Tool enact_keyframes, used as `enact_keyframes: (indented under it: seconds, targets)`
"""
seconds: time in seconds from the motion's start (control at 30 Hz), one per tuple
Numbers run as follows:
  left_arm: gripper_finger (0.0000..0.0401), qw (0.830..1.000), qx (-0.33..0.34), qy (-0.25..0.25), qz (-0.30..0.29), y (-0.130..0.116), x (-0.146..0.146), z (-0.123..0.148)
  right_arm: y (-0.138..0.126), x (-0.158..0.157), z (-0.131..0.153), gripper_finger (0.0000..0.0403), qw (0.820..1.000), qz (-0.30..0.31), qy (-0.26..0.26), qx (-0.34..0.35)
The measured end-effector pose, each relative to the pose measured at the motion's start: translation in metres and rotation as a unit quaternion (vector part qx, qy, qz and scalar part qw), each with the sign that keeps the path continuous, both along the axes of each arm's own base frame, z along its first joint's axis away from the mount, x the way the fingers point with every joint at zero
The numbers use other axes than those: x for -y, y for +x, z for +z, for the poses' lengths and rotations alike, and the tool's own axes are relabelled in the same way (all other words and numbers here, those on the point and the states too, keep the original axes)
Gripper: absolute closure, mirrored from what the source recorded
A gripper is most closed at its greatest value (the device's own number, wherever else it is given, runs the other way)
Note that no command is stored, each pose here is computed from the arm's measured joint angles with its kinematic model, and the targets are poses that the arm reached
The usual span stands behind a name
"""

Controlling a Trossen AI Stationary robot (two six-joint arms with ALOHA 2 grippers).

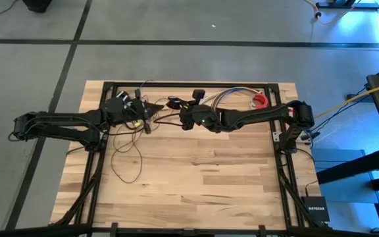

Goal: Coiling cords

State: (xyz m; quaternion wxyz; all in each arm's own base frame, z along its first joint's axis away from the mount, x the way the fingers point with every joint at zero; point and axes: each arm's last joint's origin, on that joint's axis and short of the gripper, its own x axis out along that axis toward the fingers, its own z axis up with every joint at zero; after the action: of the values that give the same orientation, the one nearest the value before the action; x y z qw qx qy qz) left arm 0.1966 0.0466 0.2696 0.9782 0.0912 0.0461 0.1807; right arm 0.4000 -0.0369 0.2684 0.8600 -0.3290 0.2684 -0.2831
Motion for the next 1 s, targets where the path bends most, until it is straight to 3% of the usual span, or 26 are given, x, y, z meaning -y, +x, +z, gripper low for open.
enact_keyframes:
  seconds: [0.37,0.5,0.63,0.83,1.0]
  targets:
    - [0.0399,0.999,0.033,-0.01,-0.034,0.035,0.006,-0.015,0.014,0.009,-0.008,0.0401,0.998,-0.005,0.004,0.069]
    - [0.0398,0.999,-0.019,0.009,-0.036,0.036,0.006,-0.025,0.013,0.009,-0.007,0.0401,0.998,-0.011,-0.002,0.063]
    - [0.0394,0.996,-0.077,0.016,-0.03,0.021,0.008,-0.024,0.01,0.006,-0.001,0.0401,0.998,-0.013,-0.008,0.061]
    - [0.0387,0.983,-0.168,-0.07,-0.012,0.002,0.009,-0.04,0.008,0.006,0.002,0.0401,0.998,-0.011,-0.009,0.059]
    - [0.0337,0.979,-0.166,-0.116,-0.038,0.003,0.012,-0.067,0.008,0.006,0.002,0.0401,0.998,-0.009,-0.006,0.061]
